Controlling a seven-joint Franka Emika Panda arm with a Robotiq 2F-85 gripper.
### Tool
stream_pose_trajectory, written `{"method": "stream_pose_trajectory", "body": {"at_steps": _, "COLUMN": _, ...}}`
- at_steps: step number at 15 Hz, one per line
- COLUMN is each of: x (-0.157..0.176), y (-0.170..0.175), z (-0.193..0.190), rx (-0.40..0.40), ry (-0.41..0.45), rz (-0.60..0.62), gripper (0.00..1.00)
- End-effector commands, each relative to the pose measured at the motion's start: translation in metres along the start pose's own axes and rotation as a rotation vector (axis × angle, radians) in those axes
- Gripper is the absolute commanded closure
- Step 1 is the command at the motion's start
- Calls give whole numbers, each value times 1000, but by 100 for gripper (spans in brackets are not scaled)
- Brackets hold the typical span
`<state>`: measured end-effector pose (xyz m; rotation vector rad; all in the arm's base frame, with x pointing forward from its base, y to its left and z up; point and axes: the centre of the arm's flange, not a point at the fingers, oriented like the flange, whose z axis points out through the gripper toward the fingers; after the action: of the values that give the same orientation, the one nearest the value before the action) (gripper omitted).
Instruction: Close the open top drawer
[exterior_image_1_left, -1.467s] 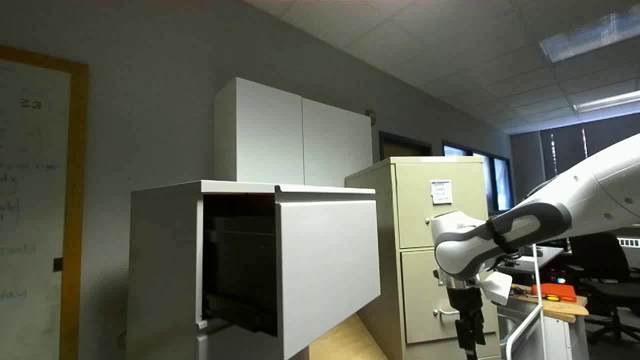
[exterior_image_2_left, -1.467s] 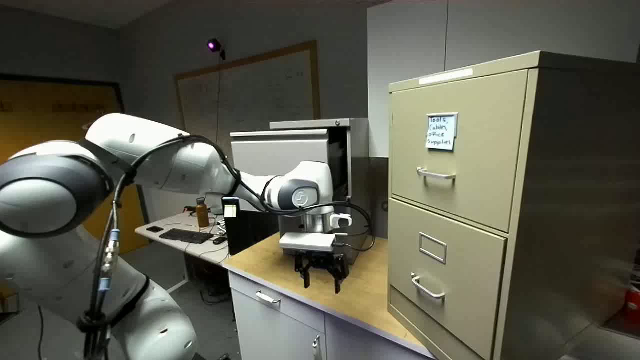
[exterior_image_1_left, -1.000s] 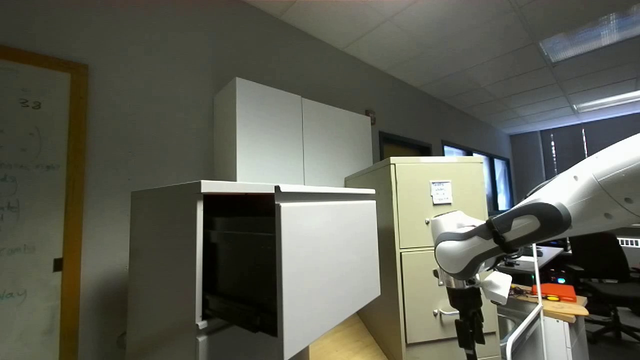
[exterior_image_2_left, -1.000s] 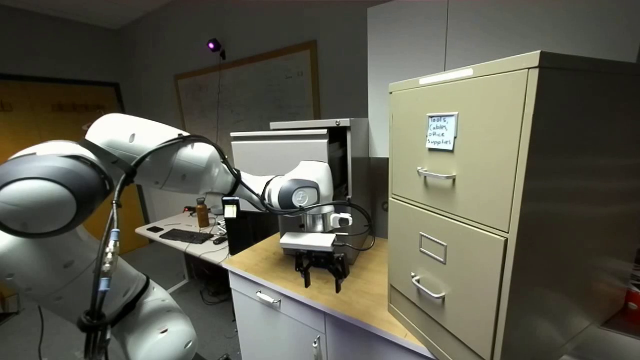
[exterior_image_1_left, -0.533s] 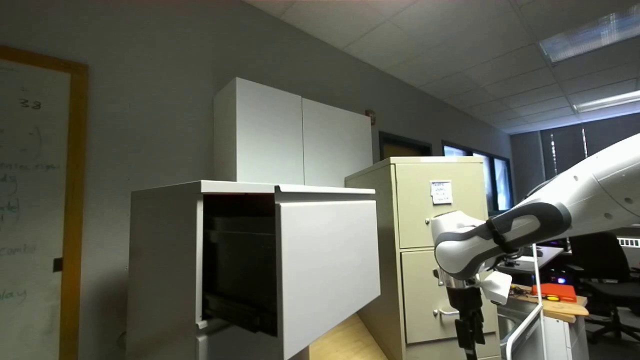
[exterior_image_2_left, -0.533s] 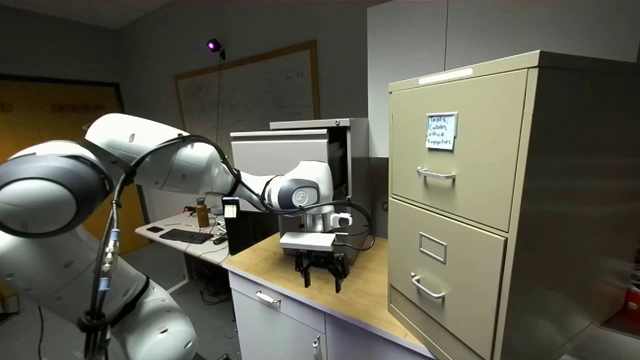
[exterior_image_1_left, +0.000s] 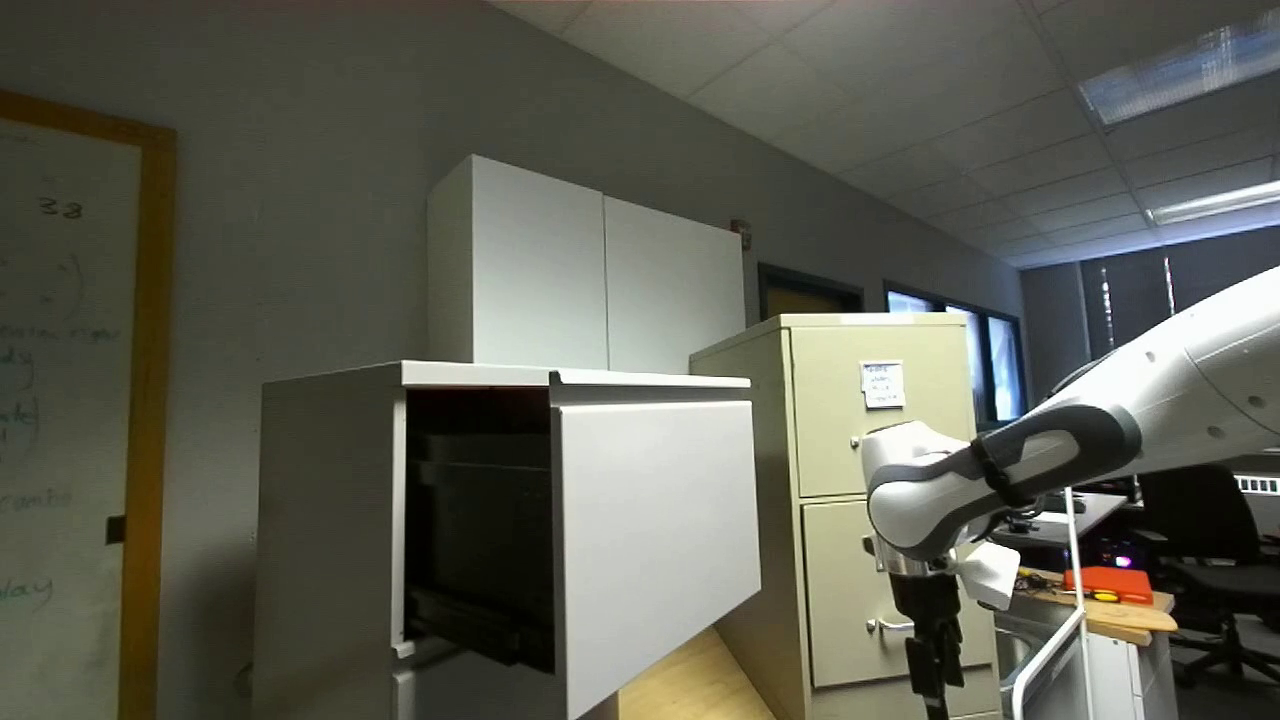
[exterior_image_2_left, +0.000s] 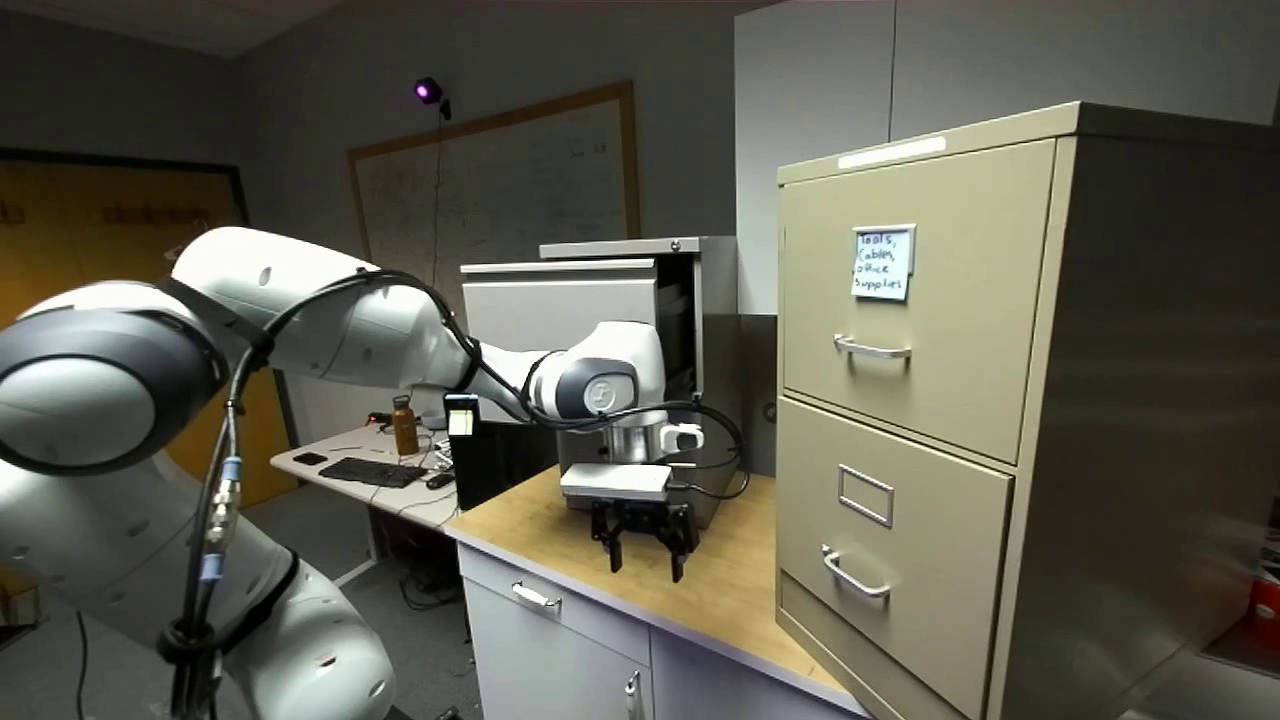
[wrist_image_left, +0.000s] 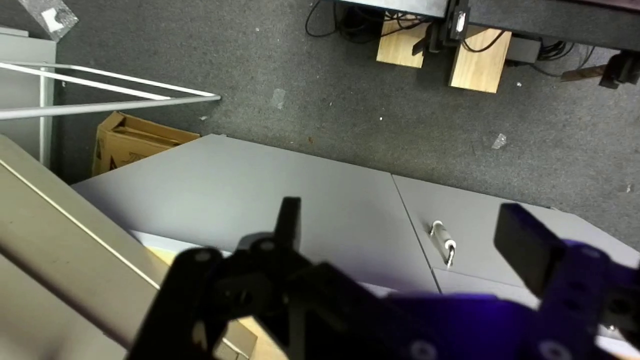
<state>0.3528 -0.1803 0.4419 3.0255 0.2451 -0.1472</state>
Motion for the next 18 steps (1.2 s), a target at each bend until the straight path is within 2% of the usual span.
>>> {"method": "stream_pose_trajectory", "body": {"at_steps": 1, "x": 7, "y": -12, "z": -22, "rx": -15, "ry": 72, "rz": -12, "gripper": 0}}
{"method": "stream_pose_trajectory", "body": {"at_steps": 6, "x": 11, "y": -34, "z": -77, "rx": -53, "ry": 221, "rz": -47, "gripper": 0}}
{"method": "stream_pose_trajectory", "body": {"at_steps": 7, "x": 10, "y": -39, "z": -90, "rx": -59, "ry": 258, "rz": -53, "gripper": 21}}
{"method": "stream_pose_trajectory", "body": {"at_steps": 9, "x": 7, "y": -49, "z": -116, "rx": -76, "ry": 333, "rz": -64, "gripper": 32}}
{"method": "stream_pose_trajectory", "body": {"at_steps": 12, "x": 0, "y": -64, "z": -153, "rx": -82, "ry": 463, "rz": -80, "gripper": 58}}
{"method": "stream_pose_trajectory", "body": {"at_steps": 16, "x": -8, "y": -83, "z": -188, "rx": -55, "ry": 666, "rz": -75, "gripper": 87}}
{"method": "stream_pose_trajectory", "body": {"at_steps": 18, "x": -11, "y": -92, "z": -198, "rx": -36, "ry": 757, "rz": -57, "gripper": 94}}
